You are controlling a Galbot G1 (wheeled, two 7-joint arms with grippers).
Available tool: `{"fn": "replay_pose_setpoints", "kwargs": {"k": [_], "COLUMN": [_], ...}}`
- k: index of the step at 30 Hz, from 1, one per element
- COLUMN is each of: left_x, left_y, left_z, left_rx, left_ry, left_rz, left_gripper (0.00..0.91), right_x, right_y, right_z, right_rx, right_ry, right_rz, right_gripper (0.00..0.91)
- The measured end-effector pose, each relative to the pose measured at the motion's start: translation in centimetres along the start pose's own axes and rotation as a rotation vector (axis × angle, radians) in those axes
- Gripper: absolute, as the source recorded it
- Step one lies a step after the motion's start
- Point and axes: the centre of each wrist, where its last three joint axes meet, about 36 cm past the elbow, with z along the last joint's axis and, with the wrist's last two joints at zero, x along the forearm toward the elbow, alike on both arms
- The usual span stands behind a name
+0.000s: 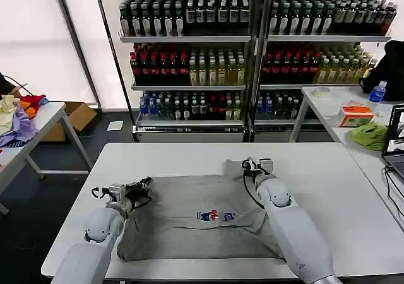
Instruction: Fold and organize the clothes.
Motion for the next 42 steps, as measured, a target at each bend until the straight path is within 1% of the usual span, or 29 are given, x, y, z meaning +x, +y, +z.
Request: {"fn": "replay_pose_setpoints", "kwargs": {"k": [4, 11, 18, 22, 30, 36, 42], "left_x": [0.6, 1.8, 3.2, 4.2, 6.5, 7.9, 9.5], "left_y": [-0.3, -0.7, -0.7, -0.6, -0.8, -1.6, -2.2], "left_z": [-1.0, -1.9, -2.3, -2.3, -0.9, 0.6, 1.7], "left_rx": [0.012, 0.015, 0.002, -0.005, -0.021, -0.026, -0.035], "left_ry": [-0.055, -0.119, -0.153, -0.168, -0.178, -0.165, -0.153], "left_rz": [0.002, 0.012, 0.012, 0.015, 0.015, 0.015, 0.012], "left_gripper": [0.000, 0.000, 0.000, 0.000, 0.000, 0.000, 0.000], "right_x": [1.4, 3.9, 6.4, 8.0, 11.7, 15.0, 18.2], "right_y": [-0.1, 0.2, 0.2, 0.7, 1.5, 1.2, 0.5], "right_z": [-1.0, -2.4, -2.6, -1.5, 2.2, 4.5, 6.7], "right_rx": [-0.010, -0.020, -0.021, -0.025, -0.039, -0.050, -0.064], "right_ry": [-0.046, -0.122, -0.173, -0.184, -0.172, -0.163, -0.150], "right_rz": [-0.004, -0.019, -0.017, -0.017, -0.007, 0.021, 0.053], "right_gripper": [0.000, 0.000, 0.000, 0.000, 0.000, 0.000, 0.000]}}
